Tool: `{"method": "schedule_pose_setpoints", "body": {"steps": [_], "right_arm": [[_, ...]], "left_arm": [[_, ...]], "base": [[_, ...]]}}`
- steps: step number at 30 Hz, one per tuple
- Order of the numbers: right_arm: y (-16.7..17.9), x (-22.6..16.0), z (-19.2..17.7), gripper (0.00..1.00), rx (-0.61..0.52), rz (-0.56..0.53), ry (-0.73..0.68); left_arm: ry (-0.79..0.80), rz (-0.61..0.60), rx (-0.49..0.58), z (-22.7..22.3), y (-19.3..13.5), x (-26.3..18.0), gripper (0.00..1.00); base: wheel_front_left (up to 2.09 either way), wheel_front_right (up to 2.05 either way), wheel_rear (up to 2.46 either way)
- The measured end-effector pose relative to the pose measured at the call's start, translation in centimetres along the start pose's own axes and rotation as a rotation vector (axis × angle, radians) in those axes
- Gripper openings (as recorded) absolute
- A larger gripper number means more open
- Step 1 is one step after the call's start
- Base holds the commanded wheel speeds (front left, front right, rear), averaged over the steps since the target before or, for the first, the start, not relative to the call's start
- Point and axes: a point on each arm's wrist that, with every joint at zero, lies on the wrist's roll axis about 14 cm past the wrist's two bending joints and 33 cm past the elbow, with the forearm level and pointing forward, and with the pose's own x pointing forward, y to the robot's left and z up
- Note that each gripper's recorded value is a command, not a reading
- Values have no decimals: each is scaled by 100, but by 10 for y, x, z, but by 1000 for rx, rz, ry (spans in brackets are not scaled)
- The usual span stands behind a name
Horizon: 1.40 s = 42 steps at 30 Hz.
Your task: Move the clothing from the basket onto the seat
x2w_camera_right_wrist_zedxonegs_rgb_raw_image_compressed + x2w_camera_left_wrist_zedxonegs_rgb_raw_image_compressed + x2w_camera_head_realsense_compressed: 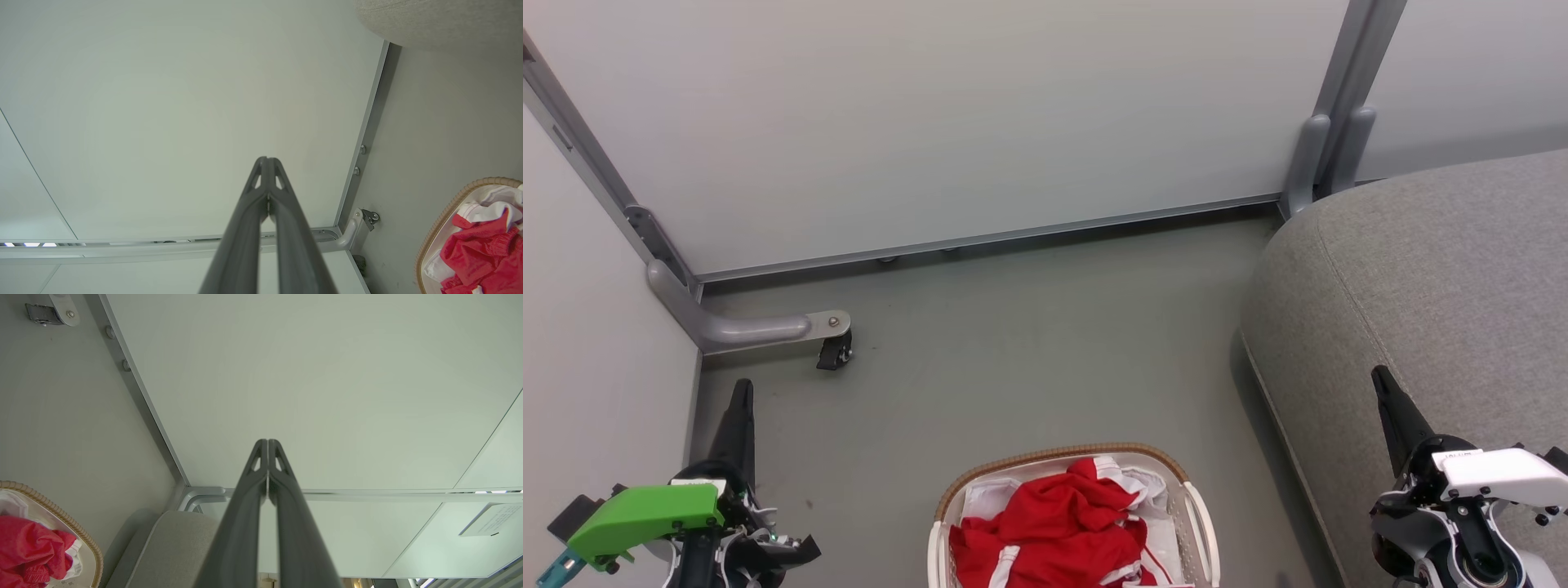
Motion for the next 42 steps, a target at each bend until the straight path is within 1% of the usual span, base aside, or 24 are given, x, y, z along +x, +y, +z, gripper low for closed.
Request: {"method": "schedule_pose_setpoints", "body": {"steps": [11, 12, 18, 27, 37, 42], "right_arm": [[0, 0, 0, 0, 0, 0, 0], [-2, -1, 0, 100, 1, -6, 0], [-33, -14, -5, 100, 22, -97, -1], [-36, -17, -7, 100, -23, -107, -16], [-36, -17, -1, 100, -131, -112, -43], [-27, -15, 1, 100, -238, -89, -51]], "left_arm": [[0, 0, 0, 0, 0, 0, 0], [0, 5, -1, 0, 2, 0, 100], [2, 97, -13, -3, 33, -14, 100], [0, 98, 7, -11, 33, -15, 100], [0, 86, 80, -17, 29, -17, 100], [-4, 66, 162, -17, 23, -16, 100]], "base": [[0, 0, 0], [0, 0, 0], [0, 0, 0], [0, 0, 0], [0, 0, 0], [0, 0, 0]]}}
